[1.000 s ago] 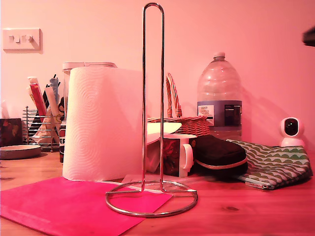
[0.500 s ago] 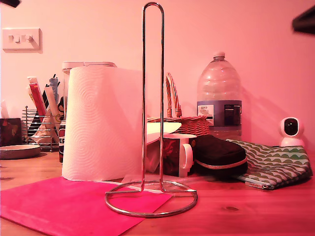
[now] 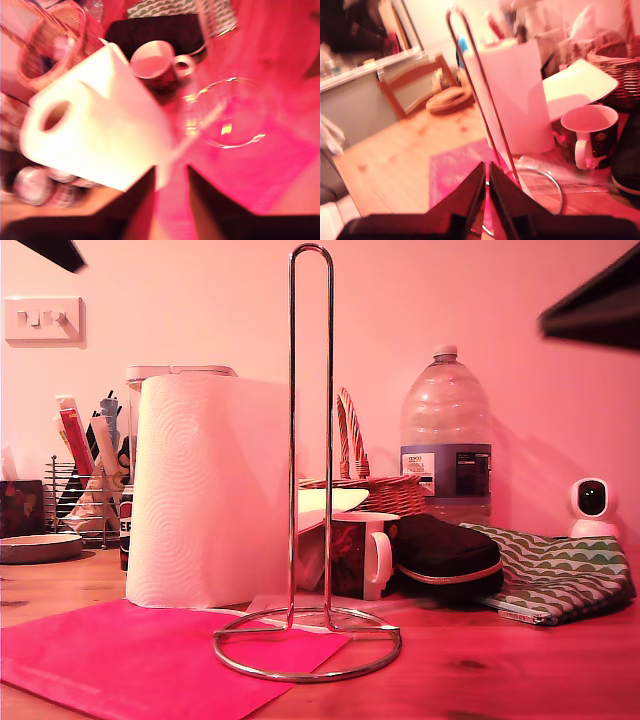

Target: Insert the paper towel roll into the metallic stand.

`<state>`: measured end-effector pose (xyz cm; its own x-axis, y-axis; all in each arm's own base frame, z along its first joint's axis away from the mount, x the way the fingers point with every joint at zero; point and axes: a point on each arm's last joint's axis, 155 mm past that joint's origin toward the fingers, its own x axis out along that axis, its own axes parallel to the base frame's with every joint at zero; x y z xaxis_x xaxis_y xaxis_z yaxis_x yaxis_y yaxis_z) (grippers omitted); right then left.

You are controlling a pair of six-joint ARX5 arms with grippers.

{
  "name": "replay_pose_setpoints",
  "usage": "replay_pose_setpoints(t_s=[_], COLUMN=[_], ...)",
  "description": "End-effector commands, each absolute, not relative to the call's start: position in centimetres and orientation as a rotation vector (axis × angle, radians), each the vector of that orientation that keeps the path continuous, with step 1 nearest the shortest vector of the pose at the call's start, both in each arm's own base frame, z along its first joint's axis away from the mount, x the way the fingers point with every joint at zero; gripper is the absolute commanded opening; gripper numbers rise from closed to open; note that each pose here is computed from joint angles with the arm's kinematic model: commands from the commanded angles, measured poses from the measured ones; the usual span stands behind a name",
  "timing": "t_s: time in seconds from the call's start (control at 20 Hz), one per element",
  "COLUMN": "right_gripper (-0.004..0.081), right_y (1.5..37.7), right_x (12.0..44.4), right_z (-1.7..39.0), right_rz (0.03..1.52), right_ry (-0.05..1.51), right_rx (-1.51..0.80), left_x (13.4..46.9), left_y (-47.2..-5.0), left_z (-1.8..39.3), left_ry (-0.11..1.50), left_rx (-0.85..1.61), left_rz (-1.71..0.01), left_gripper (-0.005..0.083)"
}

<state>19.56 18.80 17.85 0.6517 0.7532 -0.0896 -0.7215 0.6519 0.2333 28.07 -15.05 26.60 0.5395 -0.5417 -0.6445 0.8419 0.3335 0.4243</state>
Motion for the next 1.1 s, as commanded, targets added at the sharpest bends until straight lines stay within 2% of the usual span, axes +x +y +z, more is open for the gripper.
replay_pose_setpoints(t_s=[0.0,0.15,0.65,0.85,1.05], right_gripper=[-0.0012,-0.0012,-0.0012,-0.0012,-0.0012], right_y=[19.1,19.5,20.2,20.3,20.1], right_x=[19.8,20.4,21.2,21.3,21.6], right_z=[18.1,18.1,16.5,16.0,15.7], right_rz=[0.849,0.849,0.852,0.851,0.832], right_ry=[0.172,0.172,0.21,0.22,0.226], right_rx=[0.175,0.175,0.115,0.095,0.085], left_x=[29.6,31.1,35.4,37.2,38.5], left_y=[-15.1,-15.4,-17.6,-18.2,-17.6], left_z=[28.4,29.5,27.6,26.4,24.0], left_ry=[0.364,0.345,0.462,0.498,0.549], left_rx=[0.864,0.94,0.982,0.989,1.07], left_rz=[-0.884,-0.85,-0.907,-0.922,-0.921], left_gripper=[0.0558,0.0557,0.0547,0.0451,0.0437])
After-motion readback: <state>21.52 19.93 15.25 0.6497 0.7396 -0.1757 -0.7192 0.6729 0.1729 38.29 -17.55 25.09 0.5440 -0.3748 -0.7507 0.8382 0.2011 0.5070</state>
